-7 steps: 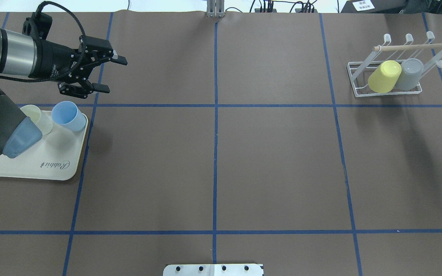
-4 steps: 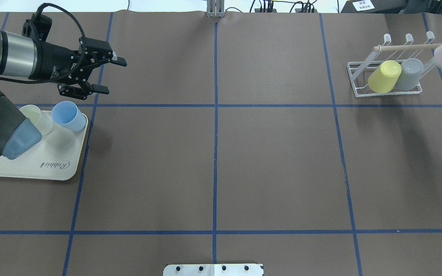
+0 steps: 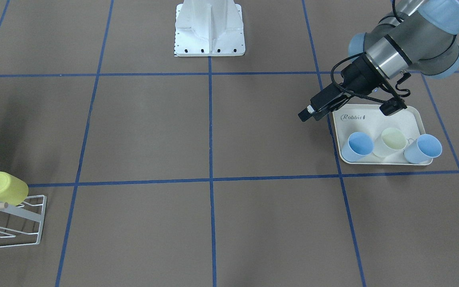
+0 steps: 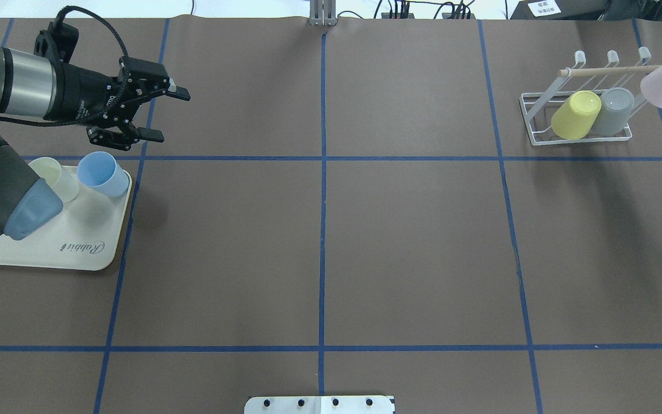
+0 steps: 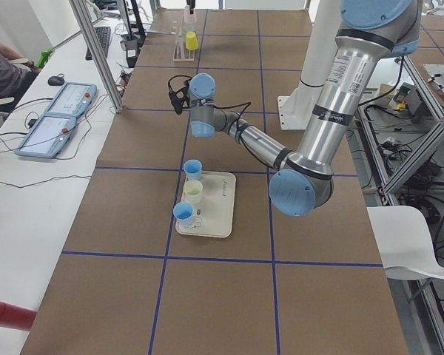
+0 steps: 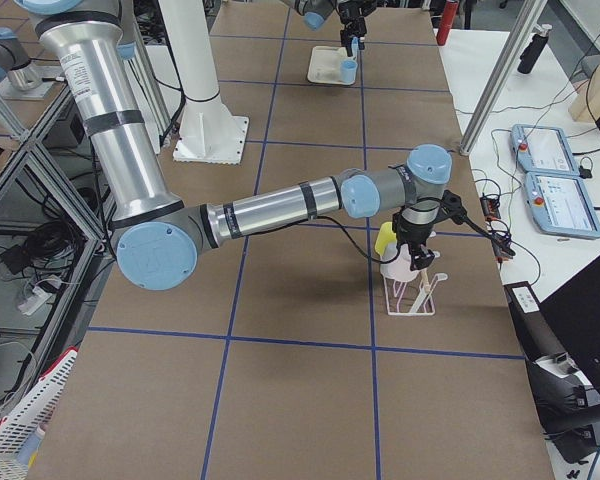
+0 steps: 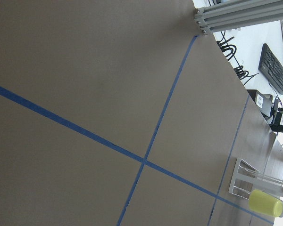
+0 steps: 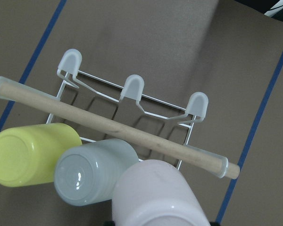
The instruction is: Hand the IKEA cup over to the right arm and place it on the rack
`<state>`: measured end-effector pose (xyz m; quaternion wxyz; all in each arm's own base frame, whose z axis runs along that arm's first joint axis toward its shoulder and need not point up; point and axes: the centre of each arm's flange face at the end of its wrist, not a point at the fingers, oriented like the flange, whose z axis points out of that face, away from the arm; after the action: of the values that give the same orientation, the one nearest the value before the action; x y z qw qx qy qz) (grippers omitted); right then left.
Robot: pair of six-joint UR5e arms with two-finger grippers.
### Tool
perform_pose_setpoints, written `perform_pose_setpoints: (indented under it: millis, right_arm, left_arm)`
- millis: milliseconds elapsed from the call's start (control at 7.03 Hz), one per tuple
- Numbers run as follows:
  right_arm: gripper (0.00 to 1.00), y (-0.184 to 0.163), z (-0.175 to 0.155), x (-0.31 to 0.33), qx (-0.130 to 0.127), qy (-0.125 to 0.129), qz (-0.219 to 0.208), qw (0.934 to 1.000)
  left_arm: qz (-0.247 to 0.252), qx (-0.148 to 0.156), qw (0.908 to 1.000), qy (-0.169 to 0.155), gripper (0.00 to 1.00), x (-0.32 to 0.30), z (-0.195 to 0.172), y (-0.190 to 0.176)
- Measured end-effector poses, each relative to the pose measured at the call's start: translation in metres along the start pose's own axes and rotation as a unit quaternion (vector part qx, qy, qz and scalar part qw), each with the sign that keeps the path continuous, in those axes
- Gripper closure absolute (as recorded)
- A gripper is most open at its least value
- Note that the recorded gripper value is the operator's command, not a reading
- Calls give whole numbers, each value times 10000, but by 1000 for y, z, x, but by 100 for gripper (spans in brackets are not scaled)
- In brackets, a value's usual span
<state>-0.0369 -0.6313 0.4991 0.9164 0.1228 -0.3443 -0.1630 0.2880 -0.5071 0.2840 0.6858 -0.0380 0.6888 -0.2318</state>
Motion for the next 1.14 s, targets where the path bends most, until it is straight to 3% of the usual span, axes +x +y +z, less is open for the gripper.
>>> perform_pose_setpoints:
  millis: [996,1138]
  right_arm:
    - [83,-15,26,2,-228,6,17,9997]
    - [61,-19,32,2,-278,12,14,9996]
  left_arm:
    - [7,-3,10000,9,0,1,-1,1]
    - [1,-1,10000,2,0,0,0,0]
